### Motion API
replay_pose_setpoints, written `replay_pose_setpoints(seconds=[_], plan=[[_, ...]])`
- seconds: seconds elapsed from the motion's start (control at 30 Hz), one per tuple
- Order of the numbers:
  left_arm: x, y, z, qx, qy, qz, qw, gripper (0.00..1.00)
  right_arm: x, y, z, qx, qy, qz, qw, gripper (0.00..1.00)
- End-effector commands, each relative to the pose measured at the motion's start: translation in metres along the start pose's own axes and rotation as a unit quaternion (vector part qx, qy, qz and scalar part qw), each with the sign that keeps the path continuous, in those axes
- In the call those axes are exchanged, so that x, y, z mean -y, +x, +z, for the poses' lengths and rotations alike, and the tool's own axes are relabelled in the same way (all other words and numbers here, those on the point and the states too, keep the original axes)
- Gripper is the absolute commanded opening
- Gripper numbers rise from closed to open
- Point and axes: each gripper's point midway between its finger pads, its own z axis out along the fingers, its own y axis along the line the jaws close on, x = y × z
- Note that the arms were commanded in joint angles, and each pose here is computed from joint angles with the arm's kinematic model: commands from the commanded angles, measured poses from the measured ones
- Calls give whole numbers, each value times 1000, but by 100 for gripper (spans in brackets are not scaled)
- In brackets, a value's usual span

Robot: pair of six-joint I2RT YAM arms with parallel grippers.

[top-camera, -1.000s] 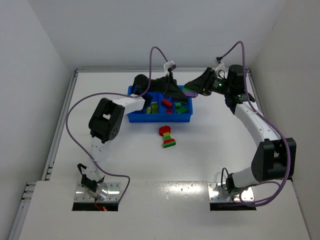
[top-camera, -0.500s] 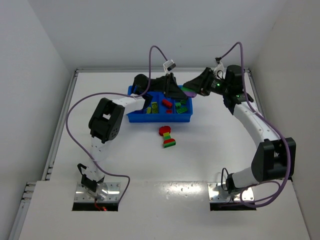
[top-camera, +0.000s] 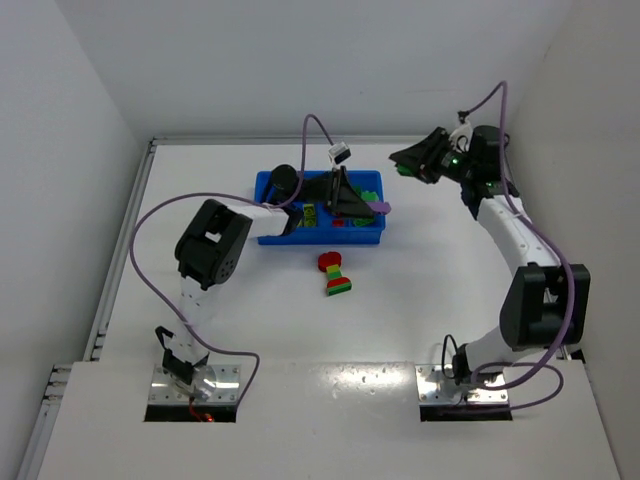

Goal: Sort the legos into containers by color

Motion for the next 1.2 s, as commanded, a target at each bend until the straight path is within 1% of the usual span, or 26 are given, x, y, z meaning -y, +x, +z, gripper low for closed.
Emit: replay_pose_setpoints(seconds=[0.0, 0.1, 0.17, 0.2, 0.27, 0.33, 0.4, 0.43, 0.47, 0.5, 0.53, 0.57, 0.6, 0.63, 0.67, 0.7, 0.73, 0.77, 0.8, 0.83, 0.9, 1.0, 1.03, 1.07, 1.1, 1.17], plan=[[55, 18, 0, -28, 53, 184, 981, 10, -20, -59, -18, 88, -14, -40, 995, 0], [49, 20, 3, -29, 38, 186, 981, 10, -20, -68, -29, 96, -15, -43, 994, 0], [49, 22, 7, -43, 29, 200, 978, 10, -10, -72, -42, 100, -2, -35, 994, 0], [44, 23, 7, -55, 22, 201, 978, 10, -10, -69, -50, 99, -1, -38, 994, 0], [39, 25, 12, -67, 12, 204, 977, 10, 9, -60, -65, 85, 17, -29, 996, 0], [36, 29, 15, -92, 9, 221, 971, 10, 18, -47, -80, 73, 29, -64, 995, 0], [31, 32, 13, -102, 0, 233, 967, 10, 33, -29, -90, 45, 66, -85, 993, 0], [36, 35, 11, -104, -3, 242, 965, 10, 45, -25, -95, 40, 92, -133, 986, 0], [36, 33, 11, -99, -13, 249, 963, 10, 36, -14, -95, 26, 86, -162, 983, 0], [18, 39, 6, -107, -43, 251, 961, 10, 40, -3, -97, 11, 95, -170, 981, 0], [10, 32, 5, -95, -82, 270, 955, 10, 45, 6, -96, 2, 99, -187, 977, 0], [14, 29, 0, -100, -110, 302, 942, 10, 43, 15, -94, -12, 99, -196, 975, 0], [8, 36, -5, -125, -137, 340, 922, 10, 49, 20, -92, -17, 109, -202, 973, 0], [0, 29, -12, -117, -184, 359, 907, 9, 51, 27, -89, -26, 109, -213, 971, 0], [16, 23, -14, -106, -198, 387, 895, 9, 47, 35, -79, -39, 101, -227, 968, 0], [6, 24, -23, -96, -232, 382, 889, 9, 52, 37, -70, -47, 108, -242, 963, 0], [11, 27, -25, -95, -231, 384, 889, 9, 53, 40, -63, -56, 110, -249, 961, 0], [10, 20, -34, -79, -262, 389, 880, 9, 54, 42, -55, -61, 111, -258, 958, 0], [24, 18, -37, -67, -271, 409, 869, 9, 48, 43, -44, -66, 113, -269, 954, 0], [21, 23, -44, -66, -284, 410, 864, 9, 61, 49, -31, -85, 121, -267, 952, 0], [24, 18, -58, -47, -318, 421, 848, 9, 60, 41, -13, -87, 123, -278, 949, 0], [34, 24, -75, -33, -332, 422, 843, 9, 72, 39, 19, -108, 118, -268, 950, 0], [30, 28, -86, -32, -342, 411, 844, 9, 73, 37, 27, -110, 111, -268, 951, 0], [37, 32, -90, -32, -341, 417, 842, 9, 66, 31, 38, -104, 102, -273, 951, 0], [40, 31, -94, -29, -344, 416, 841, 9, 81, 33, 49, -114, 108, -265, 951, 0], [38, 34, -107, -33, -357, 414, 836, 9, 79, 28, 64, -111, 102, -259, 954, 0]])
